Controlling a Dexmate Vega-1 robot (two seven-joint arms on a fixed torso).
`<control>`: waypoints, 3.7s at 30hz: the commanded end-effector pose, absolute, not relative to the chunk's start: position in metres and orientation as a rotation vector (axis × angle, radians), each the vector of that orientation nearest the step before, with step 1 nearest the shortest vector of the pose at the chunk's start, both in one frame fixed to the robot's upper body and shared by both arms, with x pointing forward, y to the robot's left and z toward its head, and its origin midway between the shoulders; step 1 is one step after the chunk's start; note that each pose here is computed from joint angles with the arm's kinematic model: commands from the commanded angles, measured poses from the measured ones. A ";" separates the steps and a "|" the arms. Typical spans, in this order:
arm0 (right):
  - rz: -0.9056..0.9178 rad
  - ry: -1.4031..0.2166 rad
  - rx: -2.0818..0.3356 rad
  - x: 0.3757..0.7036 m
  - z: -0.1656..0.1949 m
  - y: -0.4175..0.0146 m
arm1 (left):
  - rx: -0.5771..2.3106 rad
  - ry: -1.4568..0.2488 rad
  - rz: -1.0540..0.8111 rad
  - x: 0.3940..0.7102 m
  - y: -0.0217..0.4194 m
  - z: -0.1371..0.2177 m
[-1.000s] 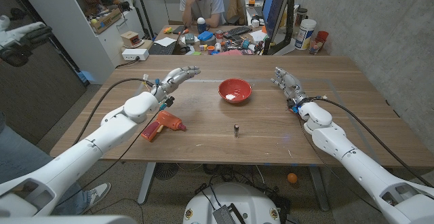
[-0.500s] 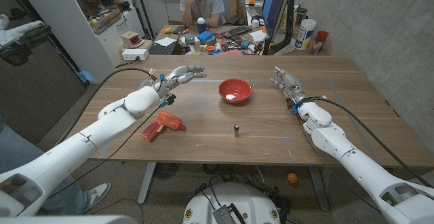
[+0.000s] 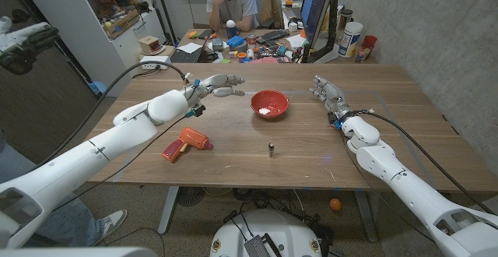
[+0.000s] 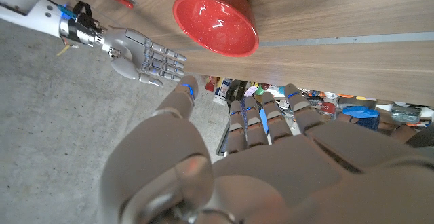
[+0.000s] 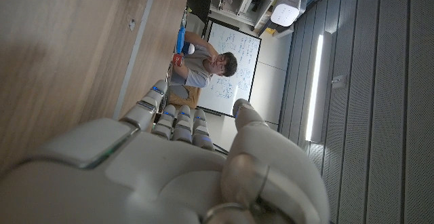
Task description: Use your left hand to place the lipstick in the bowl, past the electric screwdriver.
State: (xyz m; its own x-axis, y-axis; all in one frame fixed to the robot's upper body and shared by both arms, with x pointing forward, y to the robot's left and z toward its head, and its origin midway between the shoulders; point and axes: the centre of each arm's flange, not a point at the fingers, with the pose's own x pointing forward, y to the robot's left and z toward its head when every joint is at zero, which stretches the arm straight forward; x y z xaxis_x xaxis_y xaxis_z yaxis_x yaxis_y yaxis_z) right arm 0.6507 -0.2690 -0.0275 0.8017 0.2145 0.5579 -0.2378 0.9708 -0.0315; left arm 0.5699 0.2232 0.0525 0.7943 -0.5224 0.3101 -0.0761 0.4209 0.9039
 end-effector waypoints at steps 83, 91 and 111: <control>0.177 -0.606 0.029 0.644 -0.012 -0.281 | 1.931 -0.764 -0.818 0.471 0.099 0.034; 0.171 -0.618 0.030 0.640 -0.012 -0.282 | 1.931 -0.752 -0.808 0.474 0.103 0.025; 0.140 -0.647 0.052 0.638 -0.020 -0.291 | 2.005 -0.783 -0.740 0.487 0.094 0.006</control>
